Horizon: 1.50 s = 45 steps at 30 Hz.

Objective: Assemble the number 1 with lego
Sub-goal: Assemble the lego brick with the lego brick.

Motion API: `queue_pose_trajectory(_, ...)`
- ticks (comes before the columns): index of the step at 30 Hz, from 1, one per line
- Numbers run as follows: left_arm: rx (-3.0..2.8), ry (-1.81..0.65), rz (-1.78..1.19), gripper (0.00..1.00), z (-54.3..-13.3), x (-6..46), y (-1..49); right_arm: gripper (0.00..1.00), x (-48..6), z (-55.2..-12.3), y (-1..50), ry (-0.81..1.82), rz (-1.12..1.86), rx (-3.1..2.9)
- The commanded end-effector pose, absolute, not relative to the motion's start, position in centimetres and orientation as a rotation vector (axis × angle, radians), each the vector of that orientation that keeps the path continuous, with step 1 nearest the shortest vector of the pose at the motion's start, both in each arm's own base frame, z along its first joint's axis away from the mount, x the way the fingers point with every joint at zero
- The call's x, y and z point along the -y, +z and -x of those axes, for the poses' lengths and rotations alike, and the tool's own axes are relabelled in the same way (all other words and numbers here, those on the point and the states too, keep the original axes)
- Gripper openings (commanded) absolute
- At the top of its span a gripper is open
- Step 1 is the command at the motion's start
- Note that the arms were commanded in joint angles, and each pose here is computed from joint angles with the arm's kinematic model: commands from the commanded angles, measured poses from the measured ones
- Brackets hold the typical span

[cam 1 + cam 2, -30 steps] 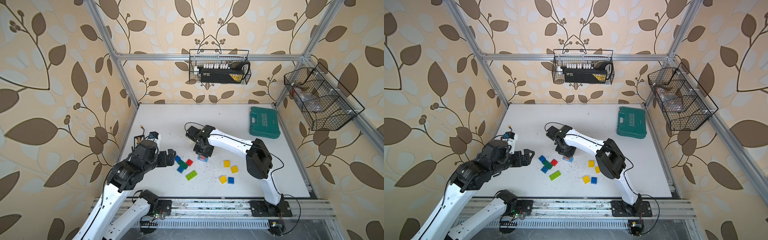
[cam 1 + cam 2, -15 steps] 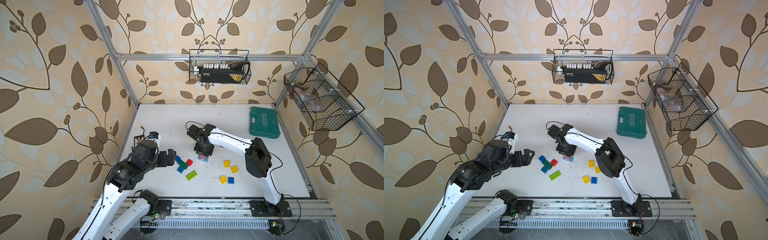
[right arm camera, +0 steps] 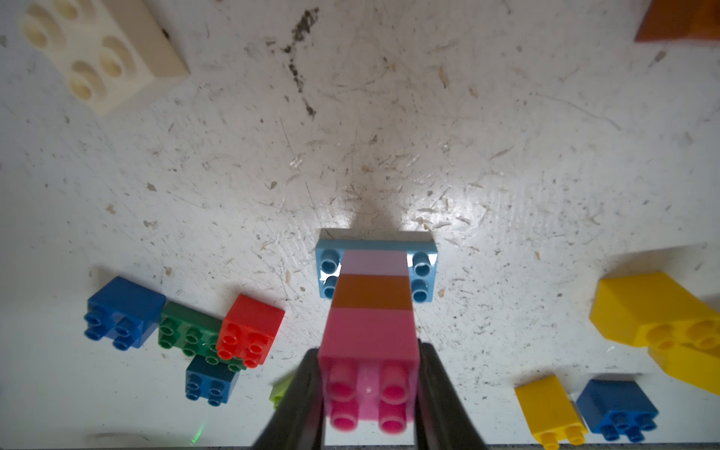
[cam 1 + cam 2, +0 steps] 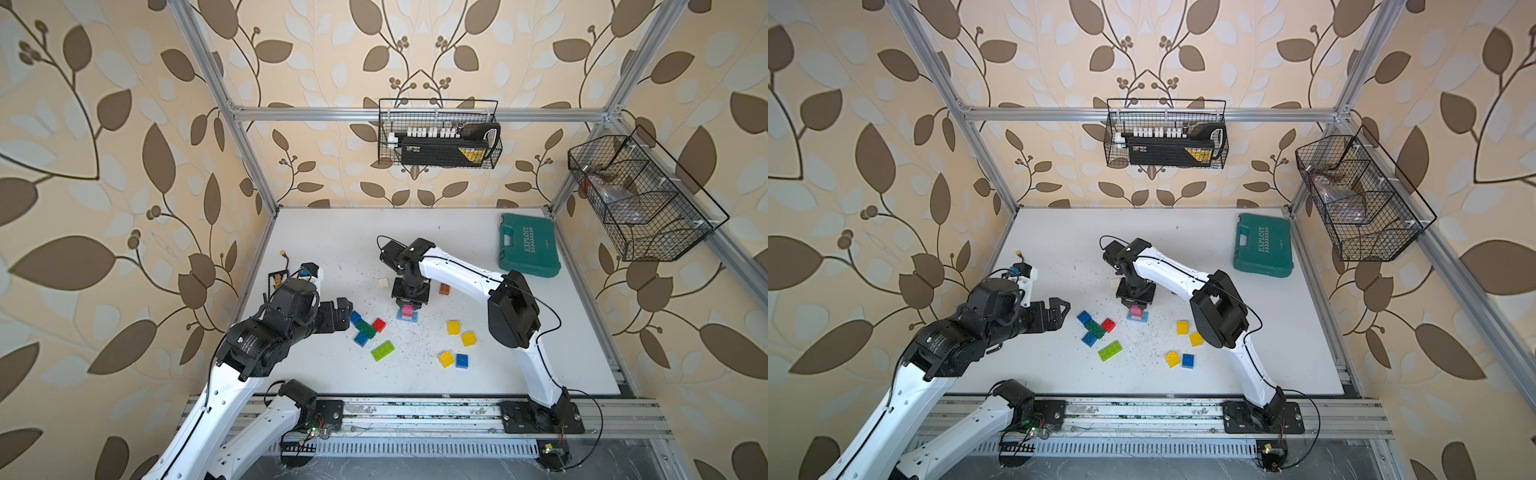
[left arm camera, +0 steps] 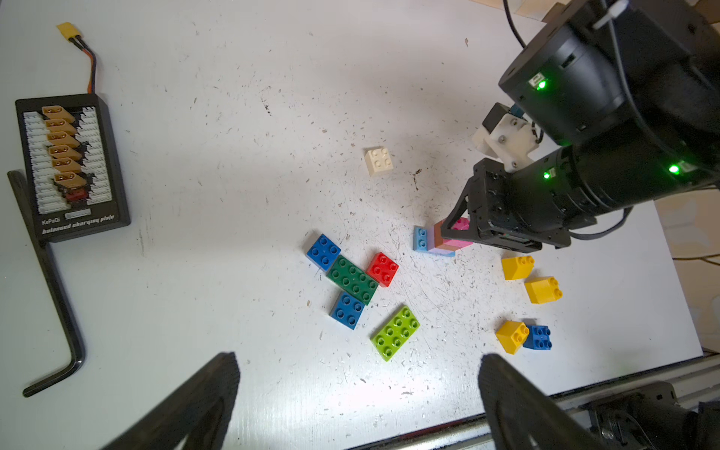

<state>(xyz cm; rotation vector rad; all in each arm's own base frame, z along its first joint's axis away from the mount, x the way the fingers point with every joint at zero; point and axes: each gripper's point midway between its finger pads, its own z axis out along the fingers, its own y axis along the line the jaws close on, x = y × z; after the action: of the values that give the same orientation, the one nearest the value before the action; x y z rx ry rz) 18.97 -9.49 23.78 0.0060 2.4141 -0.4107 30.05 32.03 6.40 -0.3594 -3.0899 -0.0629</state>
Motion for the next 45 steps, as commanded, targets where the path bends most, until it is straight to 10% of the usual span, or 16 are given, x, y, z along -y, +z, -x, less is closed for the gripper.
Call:
queue_pose_trajectory(1, -2.407, -0.420, -0.027, 0.99, -19.2, 9.8, 23.8, 0.08, -26.1, -29.0, -0.9, 0.399, 0.250, 3.012)
queue_pose_trajectory(26, -2.442, -0.360, 0.008, 0.99, -19.6, 9.3, 23.0, 0.21, -26.9, -28.3, -0.2, 0.358, -0.154, 3.064)
queue_pose_trajectory(45, -2.461, -0.367, 0.011, 0.99, -19.7, 9.5, 22.8, 0.77, -28.9, -28.8, 13.2, -0.225, 0.157, 3.328)
